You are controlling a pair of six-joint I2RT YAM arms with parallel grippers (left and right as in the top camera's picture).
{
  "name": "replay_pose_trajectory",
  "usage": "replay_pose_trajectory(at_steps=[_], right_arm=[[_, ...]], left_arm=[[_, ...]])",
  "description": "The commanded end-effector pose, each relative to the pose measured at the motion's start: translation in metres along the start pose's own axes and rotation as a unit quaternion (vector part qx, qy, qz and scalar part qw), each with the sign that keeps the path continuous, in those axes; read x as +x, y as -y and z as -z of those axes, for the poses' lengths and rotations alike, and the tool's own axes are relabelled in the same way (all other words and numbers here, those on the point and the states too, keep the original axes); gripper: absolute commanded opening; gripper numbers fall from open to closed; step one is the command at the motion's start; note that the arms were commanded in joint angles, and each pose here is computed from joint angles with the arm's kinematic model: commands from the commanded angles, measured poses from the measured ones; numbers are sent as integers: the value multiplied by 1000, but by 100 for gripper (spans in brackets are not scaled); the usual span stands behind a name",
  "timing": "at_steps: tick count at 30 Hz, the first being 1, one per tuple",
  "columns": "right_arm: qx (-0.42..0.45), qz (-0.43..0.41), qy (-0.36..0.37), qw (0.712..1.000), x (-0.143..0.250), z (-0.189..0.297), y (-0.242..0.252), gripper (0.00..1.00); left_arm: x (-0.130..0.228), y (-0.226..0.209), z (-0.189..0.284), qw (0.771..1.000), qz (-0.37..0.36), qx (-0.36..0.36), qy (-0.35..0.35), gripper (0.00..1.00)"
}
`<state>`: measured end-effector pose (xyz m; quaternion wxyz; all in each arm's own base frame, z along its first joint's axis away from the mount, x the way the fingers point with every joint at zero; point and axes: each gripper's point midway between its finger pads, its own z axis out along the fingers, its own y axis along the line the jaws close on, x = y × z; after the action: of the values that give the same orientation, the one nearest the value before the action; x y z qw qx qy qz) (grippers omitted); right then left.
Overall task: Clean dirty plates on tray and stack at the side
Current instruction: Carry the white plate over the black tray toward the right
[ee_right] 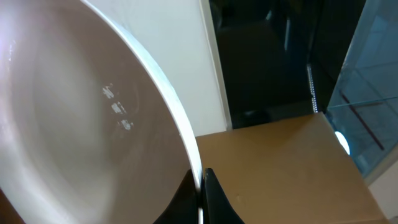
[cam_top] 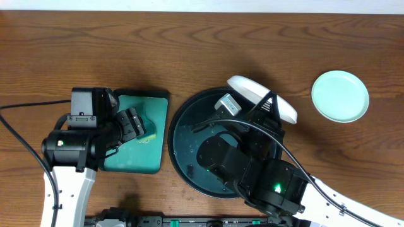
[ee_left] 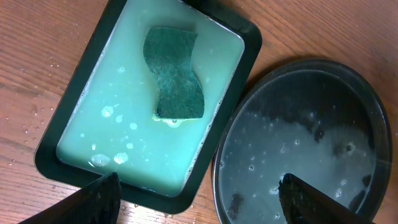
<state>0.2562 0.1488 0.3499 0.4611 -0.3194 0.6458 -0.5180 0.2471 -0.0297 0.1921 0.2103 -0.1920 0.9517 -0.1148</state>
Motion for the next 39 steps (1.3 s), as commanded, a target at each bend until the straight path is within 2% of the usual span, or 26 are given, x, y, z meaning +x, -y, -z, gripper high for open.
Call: replay_pose_trajectory(at_steps=[1, 4, 8, 10, 13, 16, 19, 21, 22, 23, 24, 26, 27, 28, 29, 31, 33, 35, 37, 38, 39], right_arm=[[12, -1, 1, 1000, -1, 6, 11, 1], [-50, -33, 25, 998, -10, -3, -10, 1], [-8, -30, 16, 999, -15, 6, -5, 1], [-64, -53, 33, 996, -20, -1, -24, 1], [1, -40, -3, 999, -10, -2, -3, 1], [-39, -48, 21, 998, -19, -4, -15, 1], [22, -44, -6, 999, -14, 4, 9, 1], [-32, -80, 30, 996, -26, 1, -4, 1], [-29, -80, 23, 996, -24, -3, -4, 1], [13, -70, 2, 997, -19, 4, 11, 1], [15, -79, 13, 997, -25, 14, 15, 1], [-67, -116, 75, 988, -44, 14, -8, 1], [-77, -112, 76, 988, -44, 10, -12, 1], [-19, -119, 41, 992, -33, 14, 8, 1], [-4, -129, 34, 991, -31, 17, 14, 1], [-42, -143, 61, 987, -40, 17, 1, 1], [-39, -137, 55, 988, -38, 16, -1, 1], [-71, -193, 63, 977, -40, 13, -11, 1], [-212, -228, 81, 947, -50, 13, -59, 1], [-330, -277, 53, 901, -50, 14, -99, 1], [-393, -308, 18, 866, -45, 14, -121, 1]], left_arm=[[-1, -1, 1, 1000, 5, -2, 3, 82], [-1, -1, 1, 1000, 5, -2, 3, 82], [1, -2, 1, 1000, 6, -5, -2, 82], [2, -2, 1, 1000, 6, -5, -3, 82], [3, -3, 1, 1000, 4, -7, -5, 82], [3, -3, 2, 1000, 5, -7, -7, 82], [2, -3, 1, 1000, 4, -6, -3, 82], [2, -3, 1, 1000, 5, -6, -3, 82], [1, -2, 1, 1000, 4, -5, -1, 82], [0, -2, 1, 1000, 4, -4, 0, 82], [1, -2, 1, 1000, 4, -5, -2, 82], [2, -3, 1, 1000, 4, -6, -3, 82], [0, -2, 1, 1000, 4, -4, -1, 82], [-1, -1, 1, 1000, 3, -3, 2, 82], [0, -2, 1, 1000, 3, -3, 1, 82], [0, -2, 1, 1000, 4, -4, 0, 82], [-1, -1, 1, 1000, 4, -3, 2, 82], [-1, -1, 1, 1000, 3, -3, 2, 82], [-1, -1, 1, 1000, 4, -3, 2, 82], [-1, -1, 1, 1000, 4, -3, 2, 82], [-1, -1, 1, 1000, 4, -3, 2, 82]])
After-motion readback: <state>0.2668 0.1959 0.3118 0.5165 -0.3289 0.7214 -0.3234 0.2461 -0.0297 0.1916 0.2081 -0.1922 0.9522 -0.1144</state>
